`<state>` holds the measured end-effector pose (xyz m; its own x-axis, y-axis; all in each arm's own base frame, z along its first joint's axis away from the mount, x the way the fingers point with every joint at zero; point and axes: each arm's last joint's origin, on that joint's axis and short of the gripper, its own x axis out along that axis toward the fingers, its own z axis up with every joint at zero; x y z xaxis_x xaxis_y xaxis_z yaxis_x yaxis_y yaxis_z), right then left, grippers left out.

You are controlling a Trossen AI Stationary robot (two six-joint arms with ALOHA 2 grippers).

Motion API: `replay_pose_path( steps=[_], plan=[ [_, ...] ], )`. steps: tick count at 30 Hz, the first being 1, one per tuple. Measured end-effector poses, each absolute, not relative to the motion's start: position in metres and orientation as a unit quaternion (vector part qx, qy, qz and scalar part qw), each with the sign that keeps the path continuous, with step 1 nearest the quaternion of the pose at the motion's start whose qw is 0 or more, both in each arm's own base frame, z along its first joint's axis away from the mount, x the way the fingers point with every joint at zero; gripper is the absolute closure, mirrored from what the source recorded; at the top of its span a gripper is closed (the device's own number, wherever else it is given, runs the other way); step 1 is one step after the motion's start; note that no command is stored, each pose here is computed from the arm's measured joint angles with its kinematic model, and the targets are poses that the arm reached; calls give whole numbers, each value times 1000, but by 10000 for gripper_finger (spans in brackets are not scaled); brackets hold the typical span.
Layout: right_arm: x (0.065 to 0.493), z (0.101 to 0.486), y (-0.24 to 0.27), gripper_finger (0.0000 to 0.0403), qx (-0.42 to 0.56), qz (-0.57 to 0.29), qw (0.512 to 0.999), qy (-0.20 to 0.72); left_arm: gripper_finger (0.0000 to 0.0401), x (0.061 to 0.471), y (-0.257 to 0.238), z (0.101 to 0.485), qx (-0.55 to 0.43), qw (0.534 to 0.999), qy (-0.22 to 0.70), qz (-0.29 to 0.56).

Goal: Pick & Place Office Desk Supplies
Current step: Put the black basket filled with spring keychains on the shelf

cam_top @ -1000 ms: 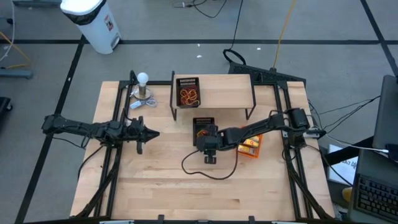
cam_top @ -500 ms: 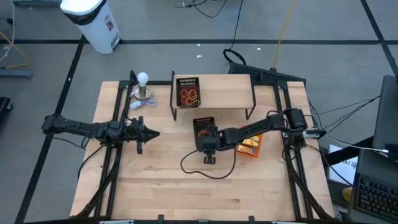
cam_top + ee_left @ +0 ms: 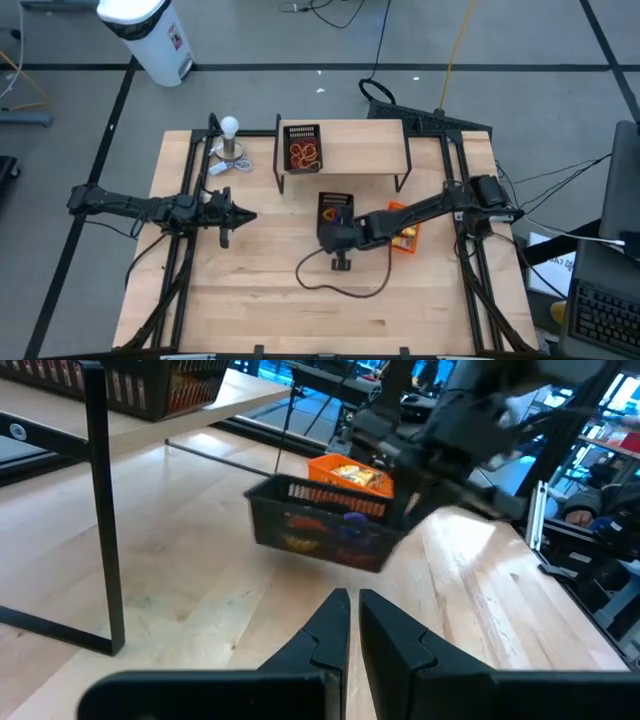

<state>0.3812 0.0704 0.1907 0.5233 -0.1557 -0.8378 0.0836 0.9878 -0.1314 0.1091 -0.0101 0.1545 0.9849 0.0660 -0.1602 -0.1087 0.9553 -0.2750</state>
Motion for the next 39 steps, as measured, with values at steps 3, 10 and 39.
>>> replay_pose_path(
  steps=[3,10,39],
  plan=[
    [374,200,85,401,-38,-55,875,479,375,109,-10,154,-143,986,75,45],
    [356,216,122,402,-34,-29,870,491,375,109,-10,154,-143,986,75,46],
    [362,340,22,403,-137,-89,815,556,375,109,-10,155,-144,986,73,44]
  ],
)
